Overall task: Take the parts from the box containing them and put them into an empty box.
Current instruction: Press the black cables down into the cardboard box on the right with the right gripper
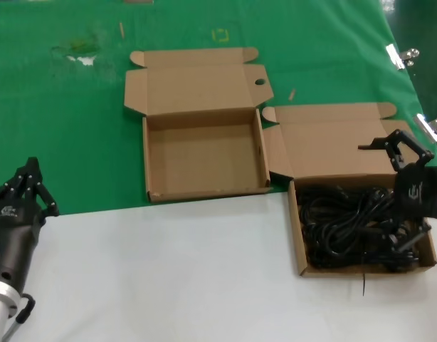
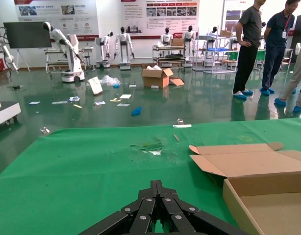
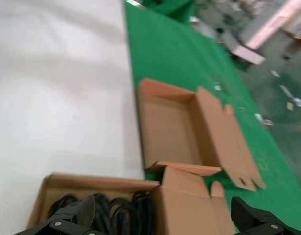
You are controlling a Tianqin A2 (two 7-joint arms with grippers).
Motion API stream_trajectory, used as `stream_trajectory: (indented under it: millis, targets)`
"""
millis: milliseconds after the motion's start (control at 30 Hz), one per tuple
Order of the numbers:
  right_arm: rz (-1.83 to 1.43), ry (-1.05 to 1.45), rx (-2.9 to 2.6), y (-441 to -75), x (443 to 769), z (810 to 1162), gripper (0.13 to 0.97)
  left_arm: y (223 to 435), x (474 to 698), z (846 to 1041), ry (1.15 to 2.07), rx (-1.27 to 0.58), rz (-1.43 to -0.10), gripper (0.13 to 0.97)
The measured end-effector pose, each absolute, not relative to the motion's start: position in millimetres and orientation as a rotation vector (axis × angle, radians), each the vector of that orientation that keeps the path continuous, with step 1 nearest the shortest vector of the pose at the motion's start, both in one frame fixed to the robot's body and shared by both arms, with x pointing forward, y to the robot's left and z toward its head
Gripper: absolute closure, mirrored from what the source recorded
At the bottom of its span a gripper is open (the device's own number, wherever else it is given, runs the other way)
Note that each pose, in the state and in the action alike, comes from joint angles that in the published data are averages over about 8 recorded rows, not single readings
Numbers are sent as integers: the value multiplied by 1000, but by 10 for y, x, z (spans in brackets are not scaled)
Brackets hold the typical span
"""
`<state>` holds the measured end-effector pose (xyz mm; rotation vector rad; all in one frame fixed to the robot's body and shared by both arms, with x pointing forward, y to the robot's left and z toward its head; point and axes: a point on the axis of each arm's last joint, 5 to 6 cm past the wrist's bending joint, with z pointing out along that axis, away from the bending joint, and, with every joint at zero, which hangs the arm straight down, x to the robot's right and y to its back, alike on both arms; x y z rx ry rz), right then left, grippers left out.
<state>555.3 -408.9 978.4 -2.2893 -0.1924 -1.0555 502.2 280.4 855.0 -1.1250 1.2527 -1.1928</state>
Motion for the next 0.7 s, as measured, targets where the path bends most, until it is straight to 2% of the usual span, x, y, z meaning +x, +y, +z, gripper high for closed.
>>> stream_trajectory:
  millis: [400,700]
  targets:
    - [-1024,-578,-2418,-4191,5756,9745,130,2804,5022,8550,1253,-1125,-1193,957]
    - [-1077,-743,-2446,-4228,5961,9665,130,2804,5022,8550,1253,-1125,-1193,957]
